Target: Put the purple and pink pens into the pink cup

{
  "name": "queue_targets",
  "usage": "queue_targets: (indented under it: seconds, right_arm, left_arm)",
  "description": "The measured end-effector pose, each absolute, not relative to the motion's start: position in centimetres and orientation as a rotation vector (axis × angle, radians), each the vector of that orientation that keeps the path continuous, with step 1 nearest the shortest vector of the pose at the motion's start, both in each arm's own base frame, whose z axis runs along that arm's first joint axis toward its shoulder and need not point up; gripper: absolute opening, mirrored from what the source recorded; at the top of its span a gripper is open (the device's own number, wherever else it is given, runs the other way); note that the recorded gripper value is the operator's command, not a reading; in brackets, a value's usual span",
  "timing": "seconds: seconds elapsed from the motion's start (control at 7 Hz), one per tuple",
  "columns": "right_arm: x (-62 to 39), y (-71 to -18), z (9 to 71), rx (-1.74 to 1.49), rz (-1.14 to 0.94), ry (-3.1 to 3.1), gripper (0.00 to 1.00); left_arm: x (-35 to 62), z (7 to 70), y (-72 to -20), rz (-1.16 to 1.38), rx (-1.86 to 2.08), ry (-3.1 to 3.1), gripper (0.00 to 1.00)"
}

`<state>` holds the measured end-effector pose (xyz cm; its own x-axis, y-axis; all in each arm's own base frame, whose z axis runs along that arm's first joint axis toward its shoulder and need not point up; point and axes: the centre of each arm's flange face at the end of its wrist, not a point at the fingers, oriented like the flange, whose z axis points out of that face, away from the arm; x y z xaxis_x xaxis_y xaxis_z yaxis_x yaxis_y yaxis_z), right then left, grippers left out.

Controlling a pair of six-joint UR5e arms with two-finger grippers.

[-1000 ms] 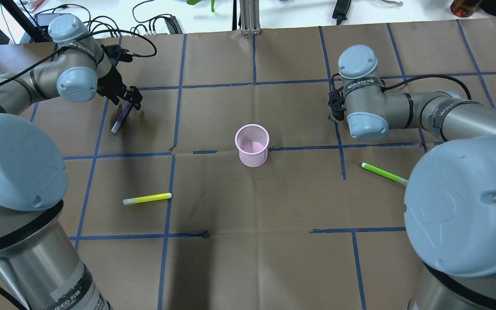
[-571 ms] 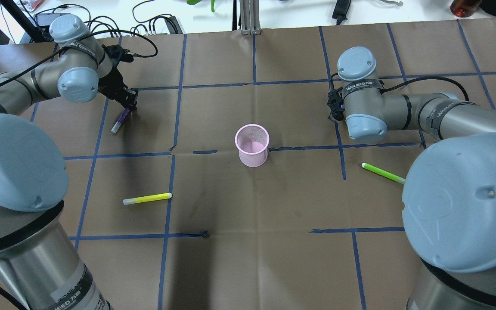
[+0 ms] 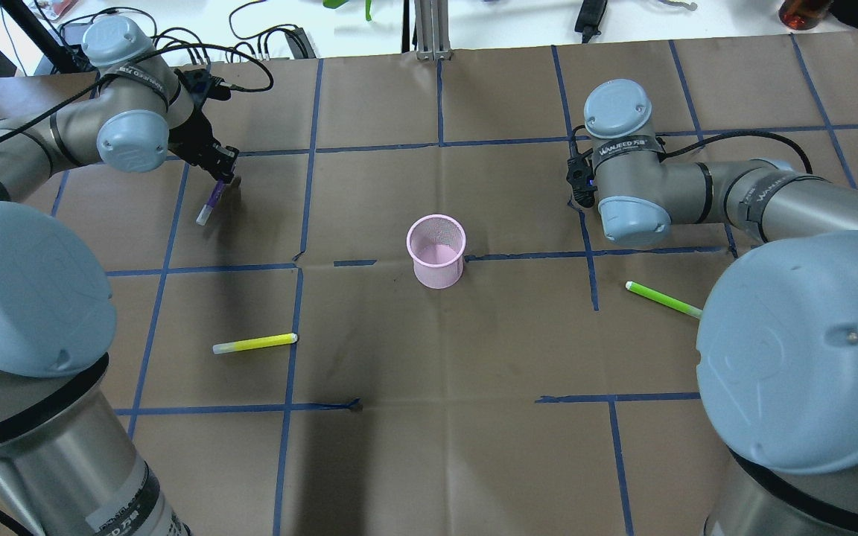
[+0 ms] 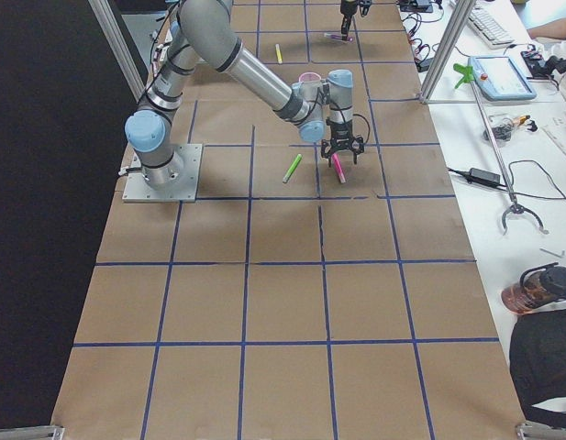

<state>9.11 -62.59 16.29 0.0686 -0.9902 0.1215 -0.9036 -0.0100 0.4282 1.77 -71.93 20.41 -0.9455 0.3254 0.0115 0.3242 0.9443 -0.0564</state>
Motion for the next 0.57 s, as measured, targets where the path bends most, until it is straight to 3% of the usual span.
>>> queue_targets:
  seconds: [0.29,0.57]
  right_arm:
    - [9.1,-62.6,16.5,1.959,-0.301,-1.879,0.69]
    - [9.3,-62.3,16.3,1.966,-0.308,-1.877,0.60]
  left_arm:
    - [-0.3,25.0,-70.4,0.075,-0.510,-3.074,0.00]
    - [-3.3,30.5,-68.0,0.026,-0.493,-3.065,0.00]
